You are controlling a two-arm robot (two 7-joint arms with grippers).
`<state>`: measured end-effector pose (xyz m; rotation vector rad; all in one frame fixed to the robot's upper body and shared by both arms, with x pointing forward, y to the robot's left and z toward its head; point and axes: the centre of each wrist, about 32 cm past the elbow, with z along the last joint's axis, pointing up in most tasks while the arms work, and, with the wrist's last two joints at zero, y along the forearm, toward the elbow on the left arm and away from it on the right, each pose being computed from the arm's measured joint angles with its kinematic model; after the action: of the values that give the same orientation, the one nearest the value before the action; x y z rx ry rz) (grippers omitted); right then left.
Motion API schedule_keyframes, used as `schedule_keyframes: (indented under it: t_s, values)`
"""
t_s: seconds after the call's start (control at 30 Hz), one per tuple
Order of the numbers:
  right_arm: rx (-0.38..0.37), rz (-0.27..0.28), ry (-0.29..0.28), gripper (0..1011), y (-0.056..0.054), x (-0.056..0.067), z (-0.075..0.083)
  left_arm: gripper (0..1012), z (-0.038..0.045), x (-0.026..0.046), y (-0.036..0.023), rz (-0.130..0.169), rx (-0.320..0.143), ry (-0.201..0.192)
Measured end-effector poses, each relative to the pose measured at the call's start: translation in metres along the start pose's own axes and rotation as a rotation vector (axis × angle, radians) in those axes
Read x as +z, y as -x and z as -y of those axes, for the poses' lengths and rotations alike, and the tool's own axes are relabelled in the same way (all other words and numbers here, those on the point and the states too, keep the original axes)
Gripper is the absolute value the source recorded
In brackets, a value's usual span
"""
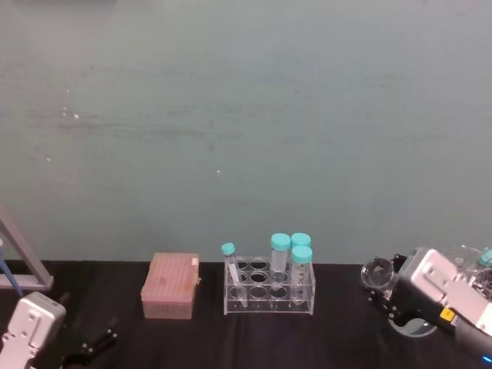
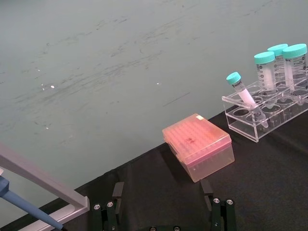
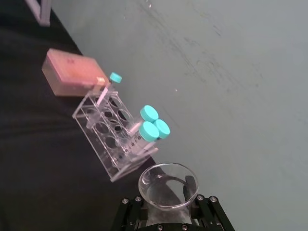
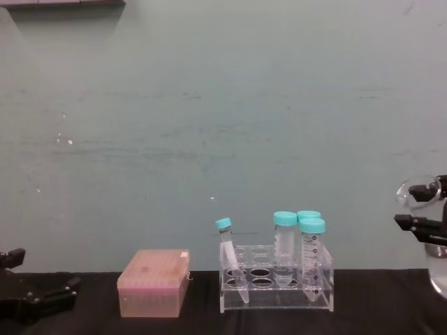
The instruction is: Pick up the beaker with the right gripper, shake it three times, and then put it down.
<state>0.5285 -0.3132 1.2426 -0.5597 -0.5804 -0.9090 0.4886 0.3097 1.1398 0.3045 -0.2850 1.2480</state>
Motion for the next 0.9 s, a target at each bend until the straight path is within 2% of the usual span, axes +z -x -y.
schedule_keyframes:
  t_s: [0.07, 0.13, 0.17, 0.23, 0.27, 0.3, 0.33, 0.4, 0.43, 0.53, 0.57, 0.73, 0.9]
  values:
    - [-0.004, 0.029, 0.004, 451, 0.0, 0.0, 0.0, 1000, 0.0, 0.0, 0.0, 0.0, 0.0, 0.0]
    - [-0.006, 0.033, 0.003, 451, 0.0, 0.0, 0.0, 1000, 0.0, 0.0, 0.0, 0.0, 0.0, 0.0]
    - [-0.007, 0.03, 0.001, 451, 0.0, 0.0, 0.0, 1000, 0.0, 0.0, 0.0, 0.0, 0.0, 0.0]
    - [-0.011, -0.019, -0.015, 451, 0.0, 0.0, 0.0, 1000, 0.0, 0.0, 0.0, 0.0, 0.0, 0.0]
    - [-0.011, -0.082, -0.034, 451, 0.0, -0.001, 0.0, 1000, 0.0, 0.0, 0.0, 0.0, 0.0, 0.0]
    - [-0.011, -0.082, -0.034, 451, 0.0, -0.001, 0.0, 1000, 0.0, 0.0, 0.0, 0.0, 0.0, 0.0]
    - [-0.009, -0.163, -0.055, 451, 0.0, -0.002, 0.0, 1000, 0.0, 0.0, 0.0, 0.0, 0.0, 0.0]
    - [-0.003, -0.251, -0.076, 451, 0.001, -0.003, -0.001, 1000, 0.0, 0.0, 0.0, 0.0, 0.0, 0.0]
    - [0.004, -0.355, -0.1, 451, 0.003, -0.004, -0.002, 1000, 0.0, 0.0, 0.0, 0.0, 0.0, 0.0]
    - [0.015, -0.519, -0.13, 451, 0.007, -0.007, -0.004, 1000, 0.0, 0.0, 0.0, 0.0, 0.0, 0.0]
    - [0.02, -0.613, -0.144, 451, 0.011, -0.009, -0.005, 1000, 0.0, 0.0, 0.0, 0.0, 0.0, 0.0]
    - [0.034, -0.778, -0.153, 451, 0.02, -0.011, -0.009, 1000, 0.0, 0.0, 0.0, 0.0, 0.0, 0.0]
    - [0.038, -0.795, -0.145, 451, 0.022, -0.012, -0.012, 1000, 0.0, 0.0, 0.0, 0.0, 0.0, 0.0]
